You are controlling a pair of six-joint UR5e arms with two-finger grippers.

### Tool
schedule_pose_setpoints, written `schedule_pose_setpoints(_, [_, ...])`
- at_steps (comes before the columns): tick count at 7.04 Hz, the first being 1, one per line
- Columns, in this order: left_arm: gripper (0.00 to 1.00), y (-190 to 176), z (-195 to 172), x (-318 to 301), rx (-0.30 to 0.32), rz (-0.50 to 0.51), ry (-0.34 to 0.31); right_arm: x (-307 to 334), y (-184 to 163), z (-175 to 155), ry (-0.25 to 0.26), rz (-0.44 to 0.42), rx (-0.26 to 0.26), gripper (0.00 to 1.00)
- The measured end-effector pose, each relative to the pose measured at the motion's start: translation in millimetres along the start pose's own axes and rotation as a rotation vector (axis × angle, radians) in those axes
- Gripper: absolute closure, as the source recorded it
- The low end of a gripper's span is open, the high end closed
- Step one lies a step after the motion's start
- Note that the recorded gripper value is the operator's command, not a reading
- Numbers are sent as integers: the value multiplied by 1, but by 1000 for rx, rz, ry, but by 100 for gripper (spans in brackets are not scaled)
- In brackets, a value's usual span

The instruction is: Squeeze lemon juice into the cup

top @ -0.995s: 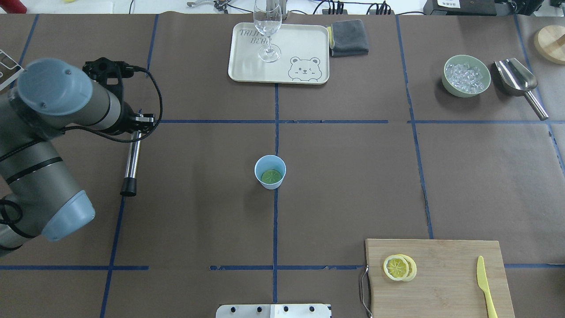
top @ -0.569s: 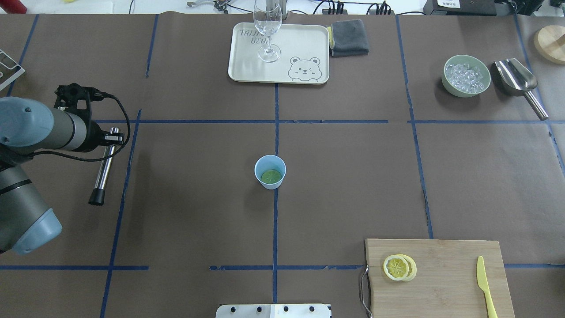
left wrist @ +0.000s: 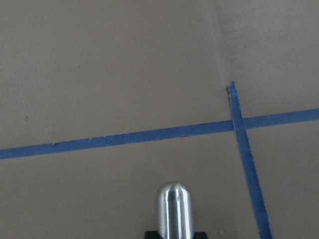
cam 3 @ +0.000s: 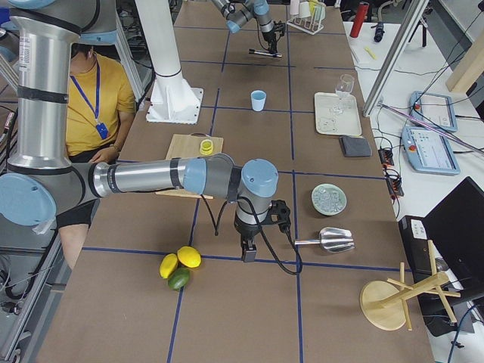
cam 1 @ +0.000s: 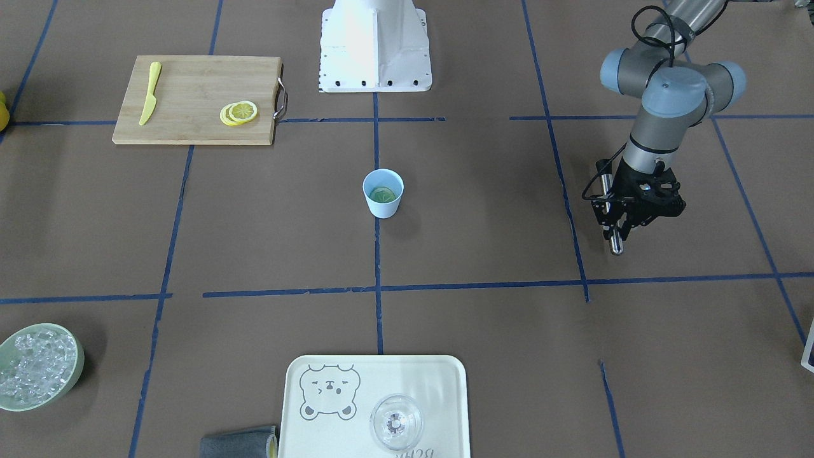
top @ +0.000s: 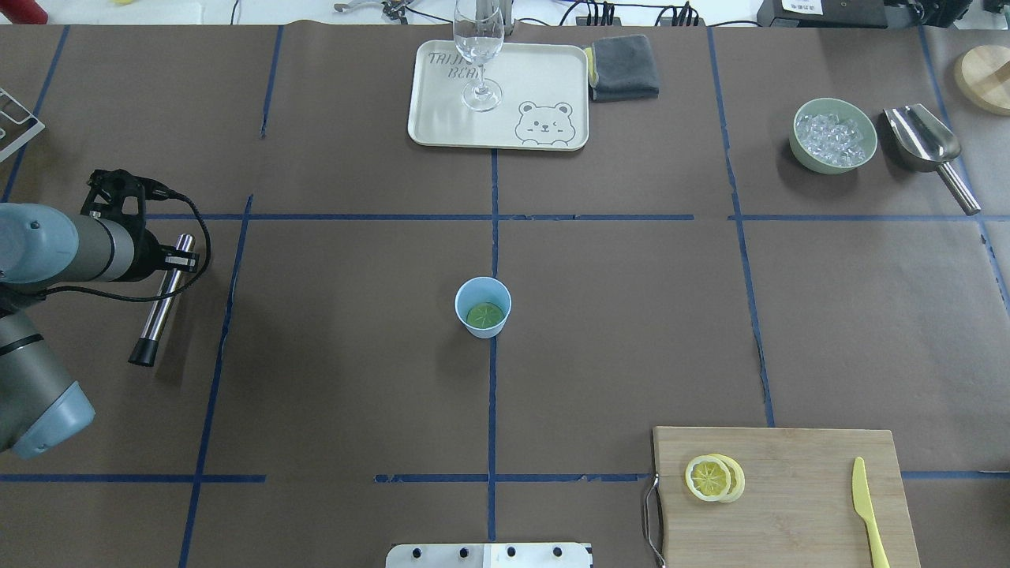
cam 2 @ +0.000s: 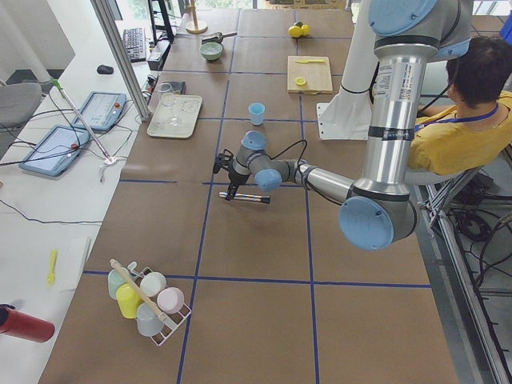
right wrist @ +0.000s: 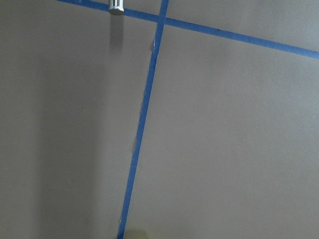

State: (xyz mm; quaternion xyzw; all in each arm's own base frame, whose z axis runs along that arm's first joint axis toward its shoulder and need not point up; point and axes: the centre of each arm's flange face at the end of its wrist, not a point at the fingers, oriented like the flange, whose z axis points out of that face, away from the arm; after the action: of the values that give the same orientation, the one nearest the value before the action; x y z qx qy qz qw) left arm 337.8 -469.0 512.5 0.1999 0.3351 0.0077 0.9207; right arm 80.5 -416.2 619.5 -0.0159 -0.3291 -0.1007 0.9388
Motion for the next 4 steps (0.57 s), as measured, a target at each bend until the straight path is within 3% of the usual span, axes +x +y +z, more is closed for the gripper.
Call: schedule_pose_setpoints(4, [0,-23,-25,-24,14,86,16,0,-1,-1,0,0,1,0])
